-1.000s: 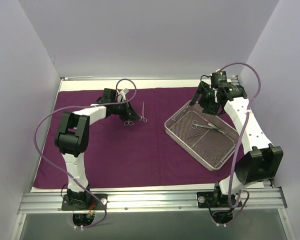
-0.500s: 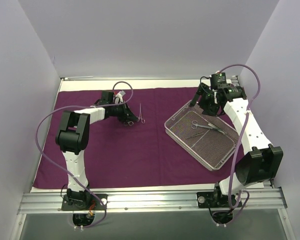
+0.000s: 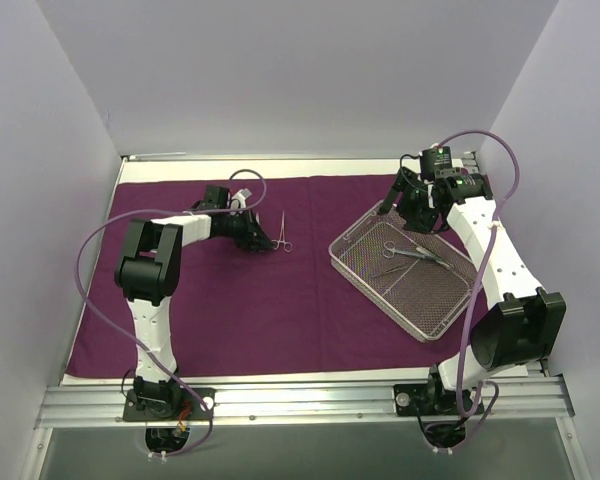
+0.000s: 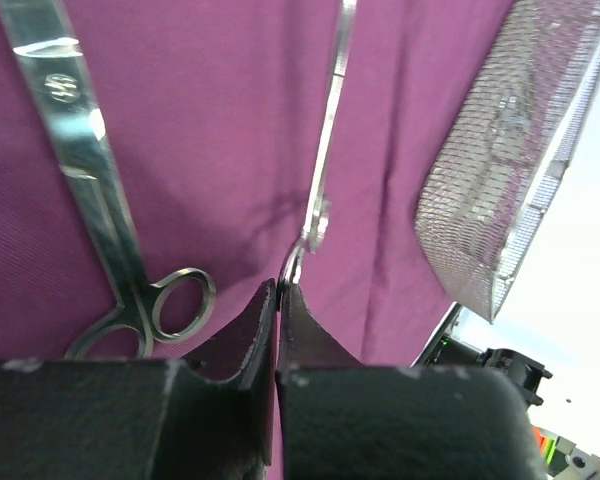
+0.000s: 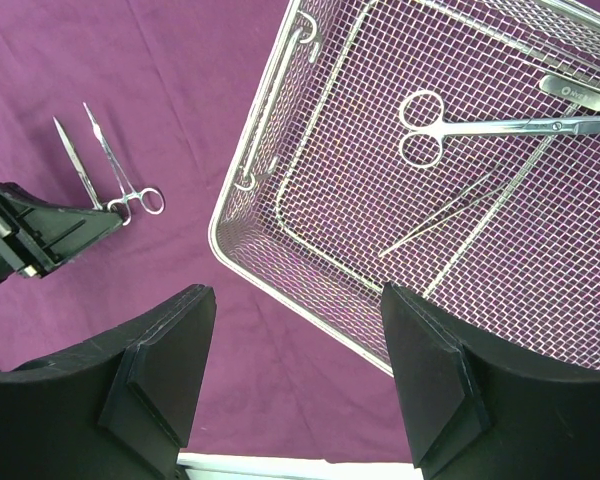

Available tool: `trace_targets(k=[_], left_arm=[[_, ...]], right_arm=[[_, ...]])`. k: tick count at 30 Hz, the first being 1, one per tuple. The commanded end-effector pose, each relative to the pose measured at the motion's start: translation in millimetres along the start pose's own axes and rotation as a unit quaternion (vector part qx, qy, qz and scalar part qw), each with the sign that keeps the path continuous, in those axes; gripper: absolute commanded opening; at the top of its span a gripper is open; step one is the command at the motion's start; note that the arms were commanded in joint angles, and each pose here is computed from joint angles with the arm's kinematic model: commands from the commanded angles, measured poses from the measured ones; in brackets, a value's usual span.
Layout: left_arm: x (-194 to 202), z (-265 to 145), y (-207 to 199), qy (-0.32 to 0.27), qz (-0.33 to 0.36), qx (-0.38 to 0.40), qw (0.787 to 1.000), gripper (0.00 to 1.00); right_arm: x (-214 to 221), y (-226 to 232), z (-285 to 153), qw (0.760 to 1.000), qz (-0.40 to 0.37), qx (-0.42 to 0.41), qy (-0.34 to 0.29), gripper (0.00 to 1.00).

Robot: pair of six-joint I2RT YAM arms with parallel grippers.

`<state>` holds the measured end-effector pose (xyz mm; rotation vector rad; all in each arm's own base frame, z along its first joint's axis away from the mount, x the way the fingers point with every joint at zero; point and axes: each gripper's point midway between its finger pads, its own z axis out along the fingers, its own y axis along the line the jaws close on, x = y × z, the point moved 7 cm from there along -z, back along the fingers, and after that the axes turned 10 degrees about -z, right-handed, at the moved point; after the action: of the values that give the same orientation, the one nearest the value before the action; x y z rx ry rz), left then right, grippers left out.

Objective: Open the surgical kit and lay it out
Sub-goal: Place the medical item in the surgical kit.

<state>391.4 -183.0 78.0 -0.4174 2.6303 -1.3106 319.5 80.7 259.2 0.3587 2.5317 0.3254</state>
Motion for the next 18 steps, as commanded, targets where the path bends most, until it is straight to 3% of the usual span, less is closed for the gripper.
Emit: trace_targets(k=[1,10,18], left_arm=[[-6.5,-0.2,7.2,0.005,0.005,-0.026,1.0,0.06],[-7.2,-2.2,12.8,0.004,-0.005,-0.042,0.999,0.27],[-9.7,-8.2,6.7,-0.001,0.008,-0.041,0.999,0.51]], right_arm=[[1.2,0.7,-5.6,1.0,0.005,-0.006,-0.005,0.68],[2.3,-0.2,-4.3,1.0,0.005,-0.004,-0.003,0.68],[5.0,-1.8,-0.5,1.0,0.005,-0.002,0.001,0.68]])
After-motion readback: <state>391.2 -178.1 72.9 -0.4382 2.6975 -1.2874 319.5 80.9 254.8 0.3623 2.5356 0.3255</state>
